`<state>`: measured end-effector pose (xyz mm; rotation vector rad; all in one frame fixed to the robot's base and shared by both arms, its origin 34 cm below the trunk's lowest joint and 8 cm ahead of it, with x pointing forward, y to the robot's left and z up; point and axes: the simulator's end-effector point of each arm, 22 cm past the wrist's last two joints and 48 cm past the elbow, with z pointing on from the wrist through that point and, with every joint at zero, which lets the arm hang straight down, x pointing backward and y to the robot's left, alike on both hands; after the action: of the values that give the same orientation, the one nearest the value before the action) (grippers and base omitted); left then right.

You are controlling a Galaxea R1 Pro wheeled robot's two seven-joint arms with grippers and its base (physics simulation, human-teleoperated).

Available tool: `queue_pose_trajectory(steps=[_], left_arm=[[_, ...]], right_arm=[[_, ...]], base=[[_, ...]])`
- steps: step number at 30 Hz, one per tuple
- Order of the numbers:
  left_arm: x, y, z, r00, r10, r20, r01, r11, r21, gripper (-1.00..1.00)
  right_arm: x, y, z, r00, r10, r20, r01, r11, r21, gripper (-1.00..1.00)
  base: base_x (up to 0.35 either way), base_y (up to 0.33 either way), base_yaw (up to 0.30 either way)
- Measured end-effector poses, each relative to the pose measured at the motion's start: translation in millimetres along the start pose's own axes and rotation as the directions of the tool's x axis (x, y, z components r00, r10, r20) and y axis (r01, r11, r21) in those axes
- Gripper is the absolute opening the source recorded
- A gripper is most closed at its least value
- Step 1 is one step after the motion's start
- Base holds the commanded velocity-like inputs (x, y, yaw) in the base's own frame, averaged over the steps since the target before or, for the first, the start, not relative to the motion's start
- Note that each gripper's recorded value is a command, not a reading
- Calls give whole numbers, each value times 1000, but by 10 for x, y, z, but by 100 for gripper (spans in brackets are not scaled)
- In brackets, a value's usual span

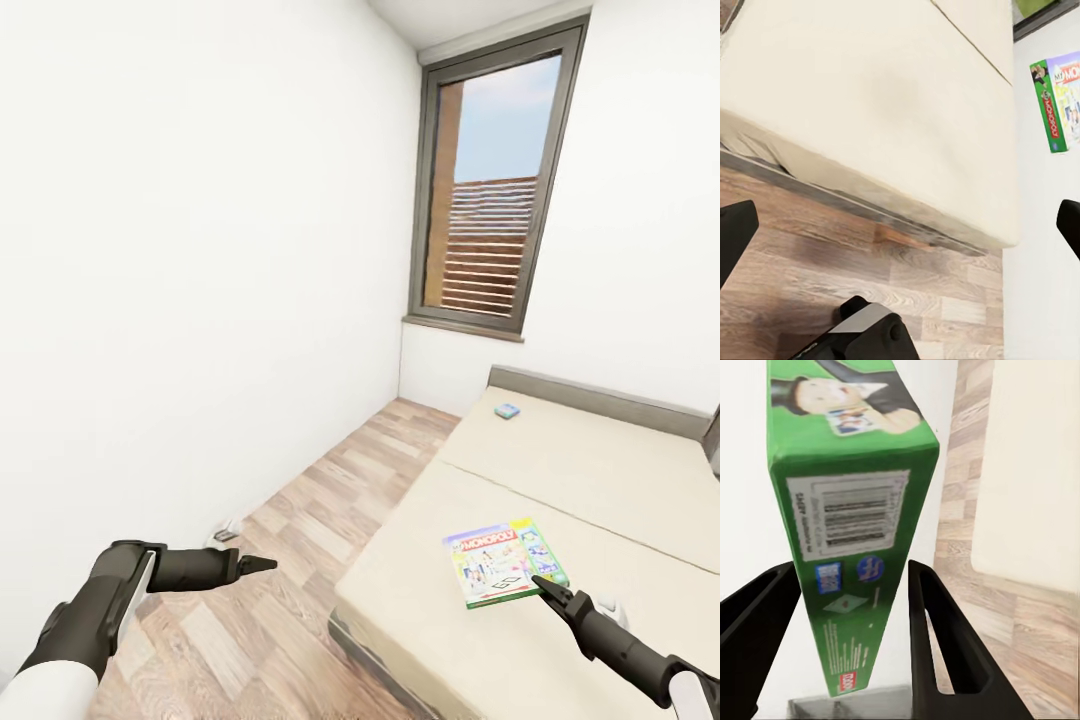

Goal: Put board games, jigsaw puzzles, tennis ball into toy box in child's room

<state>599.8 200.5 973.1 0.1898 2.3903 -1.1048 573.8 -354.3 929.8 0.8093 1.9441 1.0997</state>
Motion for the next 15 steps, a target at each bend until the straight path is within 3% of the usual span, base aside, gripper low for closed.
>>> queue_pose_trajectory(steps=[15], left_arm=[[5, 2, -2, 1000, -1, 0, 1, 1000, 0, 100]], right_arm=[[13, 2, 5, 1000, -1, -2, 1, 1000, 0, -100]], base=[[-30, -259, 283]])
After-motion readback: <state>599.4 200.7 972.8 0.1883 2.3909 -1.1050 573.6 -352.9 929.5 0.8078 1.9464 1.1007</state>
